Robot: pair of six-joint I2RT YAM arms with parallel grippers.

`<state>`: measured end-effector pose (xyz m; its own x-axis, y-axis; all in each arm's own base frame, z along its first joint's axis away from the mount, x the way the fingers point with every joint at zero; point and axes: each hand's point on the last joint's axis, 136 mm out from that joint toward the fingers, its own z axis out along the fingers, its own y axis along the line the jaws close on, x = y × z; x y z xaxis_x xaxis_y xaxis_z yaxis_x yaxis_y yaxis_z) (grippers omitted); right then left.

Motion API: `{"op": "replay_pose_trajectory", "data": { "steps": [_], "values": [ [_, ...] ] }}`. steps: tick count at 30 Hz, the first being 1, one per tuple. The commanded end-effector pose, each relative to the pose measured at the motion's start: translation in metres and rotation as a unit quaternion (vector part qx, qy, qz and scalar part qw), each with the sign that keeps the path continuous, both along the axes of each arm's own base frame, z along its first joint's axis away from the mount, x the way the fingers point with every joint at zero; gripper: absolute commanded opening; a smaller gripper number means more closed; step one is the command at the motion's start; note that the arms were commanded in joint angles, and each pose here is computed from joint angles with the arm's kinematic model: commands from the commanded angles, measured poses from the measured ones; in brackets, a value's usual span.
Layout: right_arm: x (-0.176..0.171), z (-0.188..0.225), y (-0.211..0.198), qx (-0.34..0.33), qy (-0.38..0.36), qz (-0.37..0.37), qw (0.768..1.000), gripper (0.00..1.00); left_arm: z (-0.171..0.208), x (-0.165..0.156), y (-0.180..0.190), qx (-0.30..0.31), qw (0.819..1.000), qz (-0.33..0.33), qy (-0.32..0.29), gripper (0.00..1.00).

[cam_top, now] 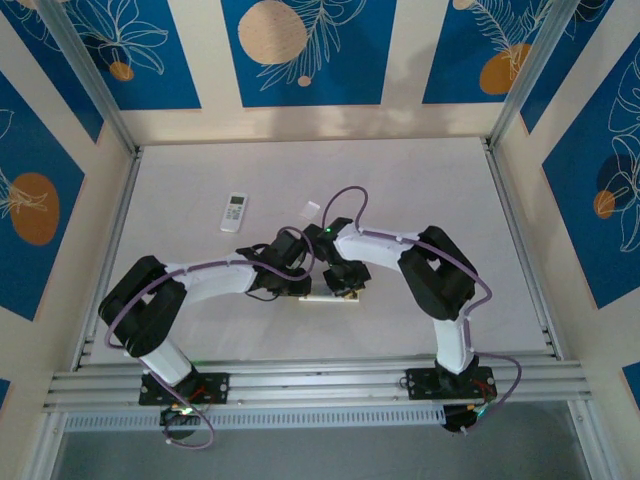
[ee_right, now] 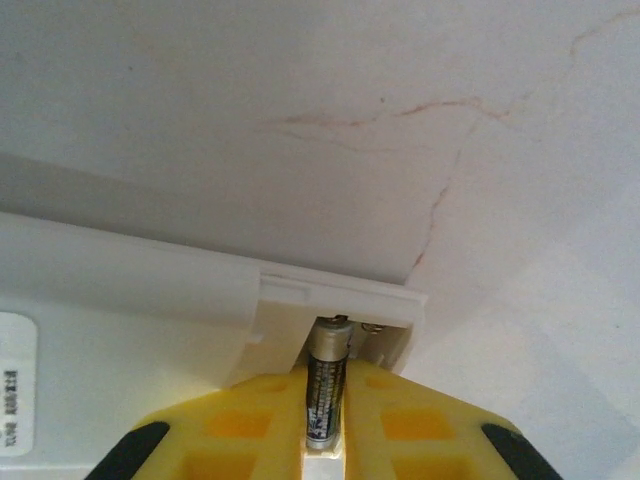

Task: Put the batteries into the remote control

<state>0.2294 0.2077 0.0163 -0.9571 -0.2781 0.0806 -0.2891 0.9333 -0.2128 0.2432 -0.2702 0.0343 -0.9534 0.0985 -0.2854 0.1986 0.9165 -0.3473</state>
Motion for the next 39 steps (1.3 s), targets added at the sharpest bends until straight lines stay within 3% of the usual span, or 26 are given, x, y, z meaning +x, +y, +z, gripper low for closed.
{"op": "replay_pose_trajectory", "data": {
  "steps": [1,4,17,30,39],
  "values": [
    [-0.027,-0.057,-0.02,-0.002,0.058,-0.06,0.997,0.15,0.003,-0.005,0.005,0.014,1.0,-0.011,-0.008,0.31],
    [-0.021,-0.05,-0.018,0.039,0.04,-0.076,0.996,0.14,0.004,-0.004,0.004,0.012,1.0,-0.011,-0.009,0.31],
    [-0.001,0.012,-0.028,0.099,-0.069,-0.134,0.984,0.14,0.003,-0.004,0.003,0.012,1.0,-0.009,-0.008,0.31],
    [0.009,0.019,-0.025,0.139,-0.105,-0.191,0.966,0.14,0.002,-0.005,0.004,0.012,1.0,-0.009,-0.006,0.31],
    [0.032,0.024,-0.015,0.163,-0.152,-0.179,0.958,0.14,0.002,-0.005,0.002,0.009,1.0,-0.011,-0.006,0.31]
  ]
}}
